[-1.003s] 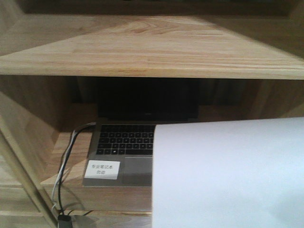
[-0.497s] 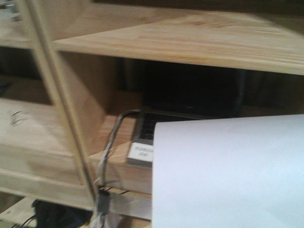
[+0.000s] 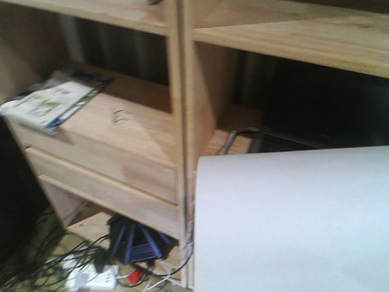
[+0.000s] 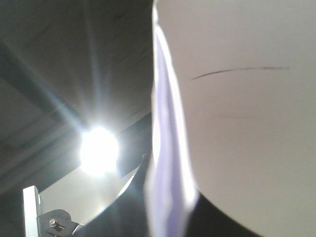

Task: Grab stapler and paper to desk for stapling
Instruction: 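Turn the base away from the shelf toward the wooden desk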

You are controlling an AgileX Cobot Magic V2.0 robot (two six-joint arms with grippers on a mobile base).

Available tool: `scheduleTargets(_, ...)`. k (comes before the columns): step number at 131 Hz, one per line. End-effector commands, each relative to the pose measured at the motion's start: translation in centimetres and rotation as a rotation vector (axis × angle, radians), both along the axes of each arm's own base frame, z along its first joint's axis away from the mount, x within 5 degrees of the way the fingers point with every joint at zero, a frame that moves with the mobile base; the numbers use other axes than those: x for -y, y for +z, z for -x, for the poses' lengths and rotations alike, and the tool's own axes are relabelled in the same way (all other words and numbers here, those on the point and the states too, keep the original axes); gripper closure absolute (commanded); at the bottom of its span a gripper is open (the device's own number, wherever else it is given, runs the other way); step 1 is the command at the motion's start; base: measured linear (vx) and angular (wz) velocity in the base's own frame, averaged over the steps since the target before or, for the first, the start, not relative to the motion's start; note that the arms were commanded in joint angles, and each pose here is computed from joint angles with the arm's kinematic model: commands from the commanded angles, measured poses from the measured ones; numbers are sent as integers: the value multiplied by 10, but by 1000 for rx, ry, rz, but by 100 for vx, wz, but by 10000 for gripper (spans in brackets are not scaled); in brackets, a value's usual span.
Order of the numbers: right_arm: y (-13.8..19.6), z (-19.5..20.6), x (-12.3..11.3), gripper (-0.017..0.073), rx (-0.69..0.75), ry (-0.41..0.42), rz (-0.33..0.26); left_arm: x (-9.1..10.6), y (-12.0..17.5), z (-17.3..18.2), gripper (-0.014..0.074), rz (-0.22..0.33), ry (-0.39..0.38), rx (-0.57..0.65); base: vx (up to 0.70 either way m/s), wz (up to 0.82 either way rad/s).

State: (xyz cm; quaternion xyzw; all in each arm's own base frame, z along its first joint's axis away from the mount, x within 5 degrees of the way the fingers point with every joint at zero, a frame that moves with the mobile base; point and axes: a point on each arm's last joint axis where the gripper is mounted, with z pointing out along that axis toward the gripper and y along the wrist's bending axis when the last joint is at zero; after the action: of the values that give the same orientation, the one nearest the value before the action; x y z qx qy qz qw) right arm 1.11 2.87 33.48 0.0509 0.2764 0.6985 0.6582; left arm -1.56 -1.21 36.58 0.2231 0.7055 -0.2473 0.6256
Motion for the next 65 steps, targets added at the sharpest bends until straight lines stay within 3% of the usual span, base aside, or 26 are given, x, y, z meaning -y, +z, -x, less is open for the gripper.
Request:
scheduleTargets(1, 9, 3, 0, 565, 44, 3, -5, -1, 19, 0, 594, 93, 6, 94, -12, 49)
scheduleTargets(65, 9, 3, 0, 565, 44, 3, -5, -1, 19, 0, 594, 93, 6, 94, -11, 41)
